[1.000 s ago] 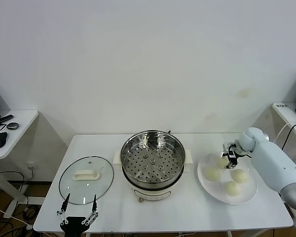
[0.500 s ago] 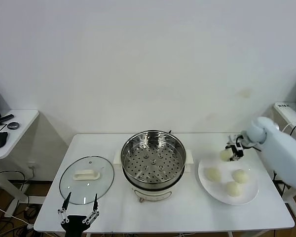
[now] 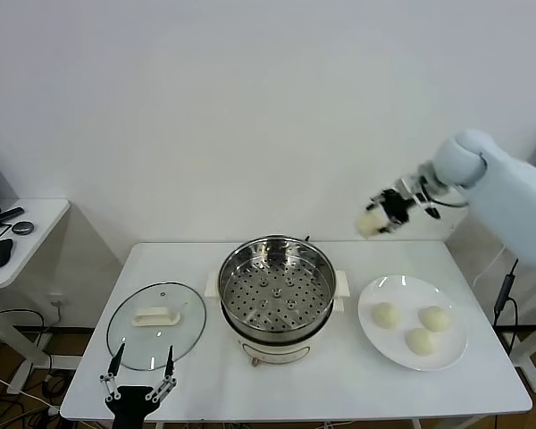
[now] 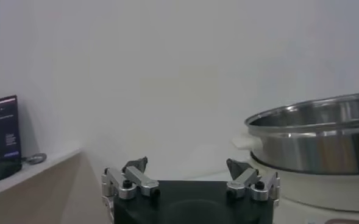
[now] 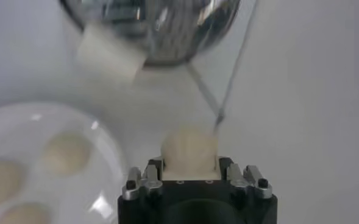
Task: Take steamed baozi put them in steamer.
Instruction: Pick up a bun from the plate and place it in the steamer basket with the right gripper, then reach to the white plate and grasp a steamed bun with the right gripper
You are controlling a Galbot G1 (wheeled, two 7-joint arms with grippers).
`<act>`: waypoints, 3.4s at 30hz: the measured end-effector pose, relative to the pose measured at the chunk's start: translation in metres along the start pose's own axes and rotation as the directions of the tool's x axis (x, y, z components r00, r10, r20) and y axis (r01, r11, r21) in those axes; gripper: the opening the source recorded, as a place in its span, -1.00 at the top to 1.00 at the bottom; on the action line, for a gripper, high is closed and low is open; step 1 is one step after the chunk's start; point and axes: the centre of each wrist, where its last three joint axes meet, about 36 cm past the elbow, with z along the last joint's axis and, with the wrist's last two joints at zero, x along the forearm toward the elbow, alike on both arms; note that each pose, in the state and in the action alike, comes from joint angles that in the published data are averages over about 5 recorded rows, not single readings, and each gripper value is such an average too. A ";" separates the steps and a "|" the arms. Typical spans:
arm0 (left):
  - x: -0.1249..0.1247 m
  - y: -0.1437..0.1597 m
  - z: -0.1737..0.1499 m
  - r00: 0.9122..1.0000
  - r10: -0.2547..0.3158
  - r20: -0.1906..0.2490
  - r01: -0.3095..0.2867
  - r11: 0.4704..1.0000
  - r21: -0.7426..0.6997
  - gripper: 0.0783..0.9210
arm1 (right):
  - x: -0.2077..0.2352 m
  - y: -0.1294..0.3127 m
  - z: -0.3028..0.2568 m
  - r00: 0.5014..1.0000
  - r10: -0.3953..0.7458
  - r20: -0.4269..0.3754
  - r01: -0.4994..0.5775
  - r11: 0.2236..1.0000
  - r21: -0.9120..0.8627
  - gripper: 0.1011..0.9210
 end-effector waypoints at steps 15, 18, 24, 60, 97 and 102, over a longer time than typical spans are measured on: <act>-0.003 0.006 -0.014 0.999 -0.037 0.032 0.037 0.999 -0.001 -0.77 | -0.109 -0.071 -0.141 0.980 -0.183 0.081 0.106 0.820 0.563 -0.11; -0.003 0.007 -0.016 0.998 -0.043 0.035 0.043 0.999 0.000 -0.77 | -0.126 -0.072 -0.150 0.977 -0.208 0.054 0.129 0.770 0.625 -0.12; -0.005 0.007 -0.016 0.998 -0.047 0.040 0.047 0.999 0.002 -0.77 | -0.151 -0.070 -0.156 0.971 -0.240 -0.003 0.172 0.685 0.708 -0.12; -0.011 0.010 -0.019 0.998 -0.050 0.048 0.049 0.999 0.005 -0.77 | -0.072 -0.054 -0.143 0.990 -0.131 -0.055 0.141 0.848 0.510 -0.76; -0.023 0.019 -0.009 0.997 -0.042 0.062 0.043 0.999 -0.023 -0.77 | -0.094 0.189 0.018 0.934 -0.305 -0.188 0.196 0.873 -0.446 -0.76; -0.023 0.021 -0.010 0.997 -0.046 0.064 0.048 0.999 -0.026 -0.77 | -0.118 0.196 0.026 0.933 -0.310 -0.182 0.199 0.867 -0.457 -0.76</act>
